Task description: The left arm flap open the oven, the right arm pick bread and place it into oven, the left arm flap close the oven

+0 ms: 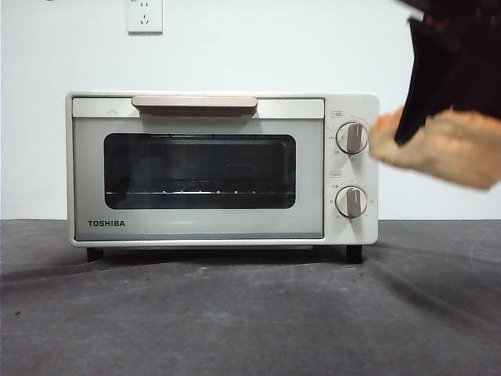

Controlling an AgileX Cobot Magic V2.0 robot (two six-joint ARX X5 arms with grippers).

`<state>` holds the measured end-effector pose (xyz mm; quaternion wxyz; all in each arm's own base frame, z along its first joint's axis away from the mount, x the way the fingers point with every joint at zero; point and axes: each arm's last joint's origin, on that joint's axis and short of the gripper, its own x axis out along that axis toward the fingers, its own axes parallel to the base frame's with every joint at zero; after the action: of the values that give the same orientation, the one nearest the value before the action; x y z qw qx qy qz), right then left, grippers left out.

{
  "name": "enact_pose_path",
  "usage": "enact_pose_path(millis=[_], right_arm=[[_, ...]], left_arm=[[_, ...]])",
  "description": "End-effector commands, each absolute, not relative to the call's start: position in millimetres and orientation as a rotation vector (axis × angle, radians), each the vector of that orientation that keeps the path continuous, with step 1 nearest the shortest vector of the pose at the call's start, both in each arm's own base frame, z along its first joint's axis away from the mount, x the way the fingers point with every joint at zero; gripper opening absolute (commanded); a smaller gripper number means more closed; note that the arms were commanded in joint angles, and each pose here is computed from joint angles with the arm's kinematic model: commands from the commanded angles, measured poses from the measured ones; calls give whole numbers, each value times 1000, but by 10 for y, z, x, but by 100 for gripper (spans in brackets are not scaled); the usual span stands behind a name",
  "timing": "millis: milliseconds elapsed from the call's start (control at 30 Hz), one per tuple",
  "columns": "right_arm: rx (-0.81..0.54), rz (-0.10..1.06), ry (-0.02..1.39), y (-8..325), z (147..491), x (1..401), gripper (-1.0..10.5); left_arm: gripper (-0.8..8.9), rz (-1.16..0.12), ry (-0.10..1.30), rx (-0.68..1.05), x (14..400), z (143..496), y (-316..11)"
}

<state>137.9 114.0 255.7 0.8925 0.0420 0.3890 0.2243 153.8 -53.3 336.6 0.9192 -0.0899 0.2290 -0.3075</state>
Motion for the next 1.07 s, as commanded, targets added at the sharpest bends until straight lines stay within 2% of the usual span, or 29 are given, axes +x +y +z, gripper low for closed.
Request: enact_pose_path(millis=[33, 300, 533, 1067], right_arm=[[73, 491, 773, 1145, 2691, 1363, 141], [85, 511, 714, 1091, 2883, 1300, 141], [86, 514, 708, 1052, 2907, 1254, 141], [85, 515, 707, 1043, 2911, 1244, 141]], left_arm=[[18, -624, 451, -186, 1679, 3464, -623], [17, -648, 448, -123, 2153, 3568, -948], [17, -642, 504, -49, 2476, 3481, -1196], [17, -599, 592, 77, 2709, 3150, -1505]])
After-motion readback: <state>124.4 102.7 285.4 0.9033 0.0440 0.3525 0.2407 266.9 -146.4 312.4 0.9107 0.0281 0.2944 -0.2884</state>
